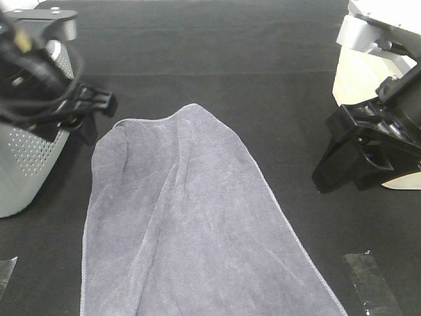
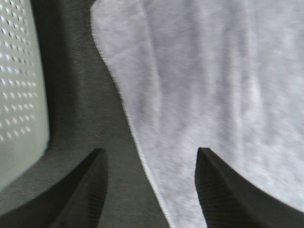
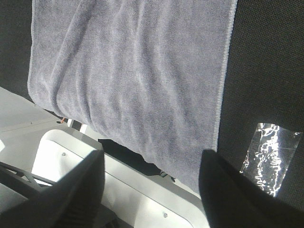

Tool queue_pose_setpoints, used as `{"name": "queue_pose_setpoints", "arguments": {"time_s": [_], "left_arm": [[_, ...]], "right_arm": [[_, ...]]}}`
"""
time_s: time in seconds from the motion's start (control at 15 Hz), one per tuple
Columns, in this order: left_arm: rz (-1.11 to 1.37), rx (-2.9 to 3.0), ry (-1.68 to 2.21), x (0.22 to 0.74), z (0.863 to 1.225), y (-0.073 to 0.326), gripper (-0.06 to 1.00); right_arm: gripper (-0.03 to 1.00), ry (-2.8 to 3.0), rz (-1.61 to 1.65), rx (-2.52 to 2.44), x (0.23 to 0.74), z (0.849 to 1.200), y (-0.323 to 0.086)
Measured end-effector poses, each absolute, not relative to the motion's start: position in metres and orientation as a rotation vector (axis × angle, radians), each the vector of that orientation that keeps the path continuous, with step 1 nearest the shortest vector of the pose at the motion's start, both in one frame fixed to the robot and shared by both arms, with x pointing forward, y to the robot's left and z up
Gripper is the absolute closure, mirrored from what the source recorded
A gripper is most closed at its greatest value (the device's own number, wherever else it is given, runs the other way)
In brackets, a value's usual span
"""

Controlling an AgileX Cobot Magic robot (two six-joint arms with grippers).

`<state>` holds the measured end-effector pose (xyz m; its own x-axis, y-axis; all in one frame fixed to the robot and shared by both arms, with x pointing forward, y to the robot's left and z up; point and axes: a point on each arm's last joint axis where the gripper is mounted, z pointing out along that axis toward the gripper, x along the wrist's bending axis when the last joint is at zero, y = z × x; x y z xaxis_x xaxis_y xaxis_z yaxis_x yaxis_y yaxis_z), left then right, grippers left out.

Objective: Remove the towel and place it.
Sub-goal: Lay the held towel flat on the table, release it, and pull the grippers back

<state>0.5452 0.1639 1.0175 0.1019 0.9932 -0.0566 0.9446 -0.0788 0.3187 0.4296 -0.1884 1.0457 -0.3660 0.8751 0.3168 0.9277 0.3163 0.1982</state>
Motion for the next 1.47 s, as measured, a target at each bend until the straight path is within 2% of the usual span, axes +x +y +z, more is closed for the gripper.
{"name": "queue_pose_setpoints", "arguments": {"time_s": [0.4,0.73,1.13,1.47], "left_arm": [[0.198,2.257,2.043,0.627,0.989,0.144,0.41],[0.31,2.318,2.016,0.683,0.96,0.128,0.41],[0.335,2.37,1.984,0.703,0.931,0.122,0.41],[0.341,2.329,2.067,0.716,0.926,0.158,0.41]], "right_arm": [[0.41,-2.423,-0.529,-1.675,0.43,1.046,-0.188],[0.41,-2.437,-0.52,-1.676,0.43,1.045,-0.189],[0.41,-2.447,-0.514,-1.676,0.43,1.045,-0.19],[0.41,-2.448,-0.513,-1.676,0.43,1.045,-0.19]]}}
